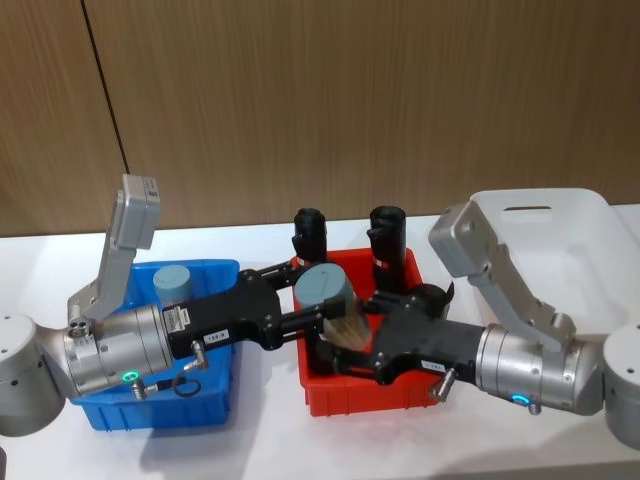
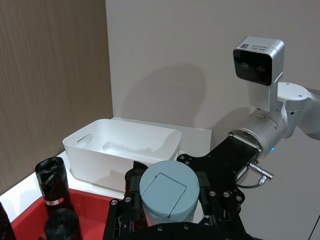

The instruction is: Pick the cotton swabs from the blue box and place them into the white box.

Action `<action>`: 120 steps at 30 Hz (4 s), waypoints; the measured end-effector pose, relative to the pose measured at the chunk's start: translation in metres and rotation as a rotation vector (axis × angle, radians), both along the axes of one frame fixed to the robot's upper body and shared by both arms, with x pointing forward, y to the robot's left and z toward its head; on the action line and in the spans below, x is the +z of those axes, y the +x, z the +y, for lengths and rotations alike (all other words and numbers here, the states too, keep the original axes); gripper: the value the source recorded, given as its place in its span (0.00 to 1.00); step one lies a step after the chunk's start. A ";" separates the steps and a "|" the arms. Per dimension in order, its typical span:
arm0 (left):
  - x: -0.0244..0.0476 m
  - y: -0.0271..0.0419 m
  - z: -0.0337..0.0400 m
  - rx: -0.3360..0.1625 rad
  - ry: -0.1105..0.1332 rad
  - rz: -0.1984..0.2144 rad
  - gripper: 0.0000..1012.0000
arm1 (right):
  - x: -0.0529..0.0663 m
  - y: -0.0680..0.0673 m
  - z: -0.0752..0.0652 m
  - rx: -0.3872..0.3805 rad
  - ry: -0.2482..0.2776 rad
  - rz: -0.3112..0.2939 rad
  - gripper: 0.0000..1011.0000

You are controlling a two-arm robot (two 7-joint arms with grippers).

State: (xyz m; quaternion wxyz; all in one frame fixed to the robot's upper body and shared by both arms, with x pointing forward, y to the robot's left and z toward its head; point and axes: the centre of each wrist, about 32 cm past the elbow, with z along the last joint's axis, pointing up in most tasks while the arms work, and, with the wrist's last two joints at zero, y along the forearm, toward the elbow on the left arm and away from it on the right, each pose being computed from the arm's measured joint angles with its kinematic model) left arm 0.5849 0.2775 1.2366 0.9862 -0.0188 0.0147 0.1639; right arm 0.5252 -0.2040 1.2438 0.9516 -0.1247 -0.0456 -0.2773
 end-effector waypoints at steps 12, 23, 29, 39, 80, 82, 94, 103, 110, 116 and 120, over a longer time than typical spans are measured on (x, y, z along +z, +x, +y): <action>0.0000 0.0000 0.0000 0.000 0.000 0.000 0.75 | 0.000 0.001 0.002 0.007 0.001 0.003 0.63; 0.0000 0.0000 0.0000 0.000 0.000 0.000 0.99 | 0.002 -0.001 -0.002 0.000 0.012 0.001 0.63; 0.0000 0.0000 0.0000 0.000 0.000 0.000 0.99 | 0.003 -0.004 -0.009 -0.023 0.023 -0.003 0.63; 0.0000 0.0000 0.0000 0.000 0.000 0.000 0.99 | 0.005 -0.010 -0.037 -0.117 0.047 -0.020 0.63; 0.0000 0.0000 0.0000 0.000 0.000 0.000 0.99 | -0.023 0.027 -0.128 -0.638 0.027 0.027 0.63; 0.0000 0.0000 0.0000 0.000 0.000 0.000 0.99 | -0.026 0.031 -0.130 -0.653 0.020 0.035 0.63; 0.0000 0.0000 0.0000 0.000 0.000 0.000 0.99 | -0.036 0.041 -0.133 -0.697 0.002 0.056 0.92; -0.0010 -0.0011 -0.0010 0.011 0.005 0.001 0.99 | -0.036 0.040 -0.133 -0.700 0.003 0.055 0.99; -0.0041 -0.0069 -0.0070 0.070 0.028 -0.009 0.99 | -0.041 0.030 -0.122 -0.690 0.018 0.030 0.99; -0.0068 -0.0123 -0.0126 0.126 0.050 -0.020 0.99 | -0.047 0.015 -0.107 -0.677 0.042 -0.001 0.99; -0.0089 -0.0164 -0.0166 0.164 0.063 -0.028 0.99 | -0.050 0.005 -0.097 -0.669 0.061 -0.022 0.99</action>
